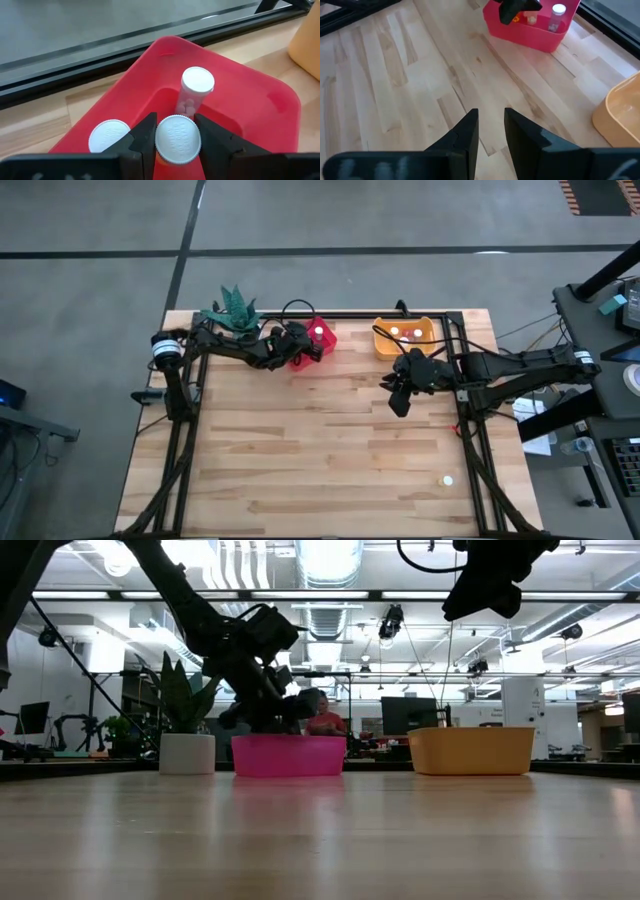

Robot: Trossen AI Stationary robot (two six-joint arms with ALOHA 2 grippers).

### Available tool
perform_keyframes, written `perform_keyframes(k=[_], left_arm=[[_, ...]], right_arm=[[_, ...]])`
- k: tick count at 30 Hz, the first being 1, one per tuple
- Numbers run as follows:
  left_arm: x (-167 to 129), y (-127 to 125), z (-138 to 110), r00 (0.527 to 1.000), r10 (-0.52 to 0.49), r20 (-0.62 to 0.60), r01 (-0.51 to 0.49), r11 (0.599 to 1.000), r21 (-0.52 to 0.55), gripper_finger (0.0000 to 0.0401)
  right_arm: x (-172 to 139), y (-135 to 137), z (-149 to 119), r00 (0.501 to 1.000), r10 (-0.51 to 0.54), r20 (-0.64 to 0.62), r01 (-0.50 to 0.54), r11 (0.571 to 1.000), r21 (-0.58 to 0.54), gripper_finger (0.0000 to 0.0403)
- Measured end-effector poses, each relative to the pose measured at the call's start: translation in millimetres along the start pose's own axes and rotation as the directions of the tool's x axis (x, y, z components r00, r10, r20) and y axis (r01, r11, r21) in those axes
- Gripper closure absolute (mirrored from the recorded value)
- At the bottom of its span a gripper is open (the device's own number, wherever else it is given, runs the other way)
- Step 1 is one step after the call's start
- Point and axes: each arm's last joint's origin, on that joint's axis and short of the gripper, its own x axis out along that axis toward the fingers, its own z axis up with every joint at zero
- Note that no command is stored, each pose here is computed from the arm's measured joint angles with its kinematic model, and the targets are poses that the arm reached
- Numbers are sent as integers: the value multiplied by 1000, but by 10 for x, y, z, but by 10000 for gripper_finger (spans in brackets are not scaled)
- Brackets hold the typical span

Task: Pick and place medicine bottles into bin by pill shape (circle, oval)
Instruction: Put the left yellow tablet bottle into the pink bin, then put the yellow tablet bottle into the pink bin

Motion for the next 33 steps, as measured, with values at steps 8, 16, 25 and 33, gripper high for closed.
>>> perform_keyframes(k=[8, 16, 25, 33], left_arm=[[-4, -3, 1, 1000, -1, 1, 1, 1000, 0, 288], [-13, -5, 10, 1000, -3, 3, 3, 1000, -1, 247], [-150, -41, 131, 999, -41, 35, 42, 999, -18, 241], [-598, -128, 495, 978, -141, 155, 137, 990, 31, 241]], right_arm=[[0, 0, 0, 1000, 0, 0, 0, 1000, 2, 319], [0, 0, 0, 1000, 0, 0, 0, 1000, 2, 319], [0, -1, -5, 1000, -1, -5, 1, 1000, 1, 319], [0, -1, -4, 1000, 0, -5, 1, 1000, 16, 319]])
